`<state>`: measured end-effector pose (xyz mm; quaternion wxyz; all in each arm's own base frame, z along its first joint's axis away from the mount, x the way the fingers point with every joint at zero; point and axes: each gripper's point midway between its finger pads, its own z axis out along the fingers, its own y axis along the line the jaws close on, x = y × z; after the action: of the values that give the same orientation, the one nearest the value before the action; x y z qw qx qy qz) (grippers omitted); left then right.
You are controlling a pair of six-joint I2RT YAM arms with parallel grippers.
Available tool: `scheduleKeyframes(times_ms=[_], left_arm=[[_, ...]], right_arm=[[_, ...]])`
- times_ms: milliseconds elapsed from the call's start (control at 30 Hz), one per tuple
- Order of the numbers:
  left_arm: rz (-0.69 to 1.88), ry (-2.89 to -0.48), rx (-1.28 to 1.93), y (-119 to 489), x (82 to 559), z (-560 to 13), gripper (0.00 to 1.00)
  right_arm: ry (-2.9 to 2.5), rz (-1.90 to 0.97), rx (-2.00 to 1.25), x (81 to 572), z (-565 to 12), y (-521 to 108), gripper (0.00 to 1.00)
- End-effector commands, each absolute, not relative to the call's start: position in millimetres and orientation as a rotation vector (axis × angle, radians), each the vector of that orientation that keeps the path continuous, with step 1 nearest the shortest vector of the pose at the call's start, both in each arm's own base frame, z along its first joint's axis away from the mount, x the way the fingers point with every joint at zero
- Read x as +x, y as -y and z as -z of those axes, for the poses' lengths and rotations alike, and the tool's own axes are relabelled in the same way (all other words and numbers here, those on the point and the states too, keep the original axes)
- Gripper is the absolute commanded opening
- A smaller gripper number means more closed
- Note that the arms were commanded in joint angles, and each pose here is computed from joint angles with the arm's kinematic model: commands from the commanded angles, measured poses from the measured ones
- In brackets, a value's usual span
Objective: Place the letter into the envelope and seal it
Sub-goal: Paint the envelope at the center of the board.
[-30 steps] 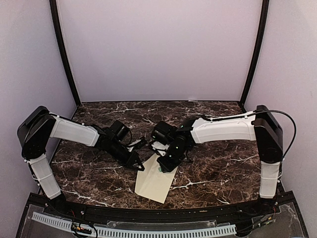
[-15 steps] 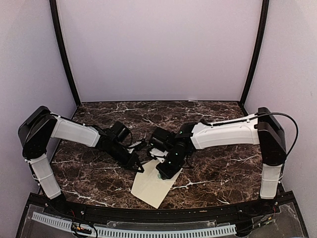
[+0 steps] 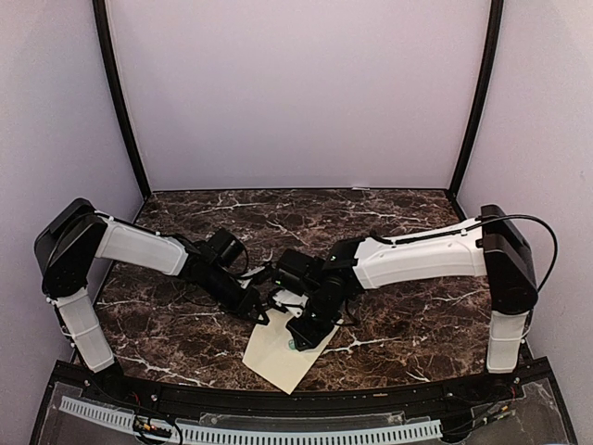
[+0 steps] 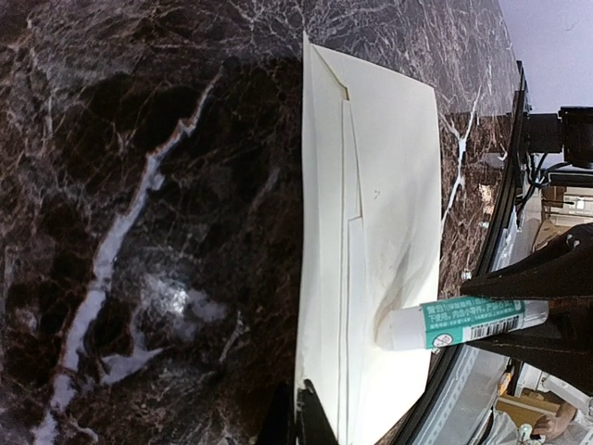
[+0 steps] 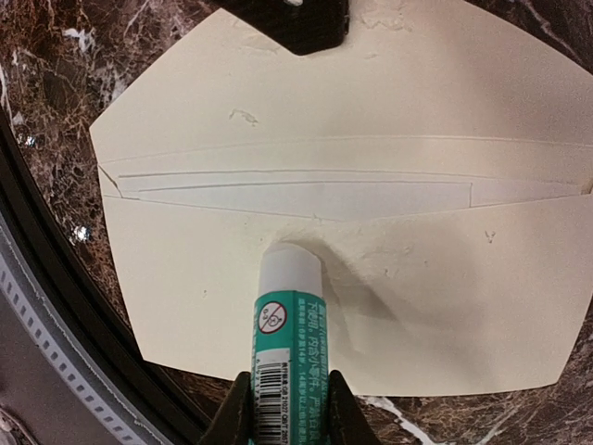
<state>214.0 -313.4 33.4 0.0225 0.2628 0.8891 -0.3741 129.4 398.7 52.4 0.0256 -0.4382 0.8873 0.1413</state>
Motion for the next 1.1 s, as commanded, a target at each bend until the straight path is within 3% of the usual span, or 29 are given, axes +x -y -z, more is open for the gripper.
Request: scheduleKeyframes(times_ms=[0, 1067], left_arm=[[1.143, -2.729, 0.817, 314.5, 220.7, -37.4, 0.00], [1.160, -2.721, 0.829, 315.5, 219.5, -39.3, 0.00]], right_arm=[[-2.864, -0.363, -1.396, 105.8, -38.4, -379.2, 0.02], [-2.890, -0.020, -1.159, 196.0, -3.0, -310.2, 0.01]])
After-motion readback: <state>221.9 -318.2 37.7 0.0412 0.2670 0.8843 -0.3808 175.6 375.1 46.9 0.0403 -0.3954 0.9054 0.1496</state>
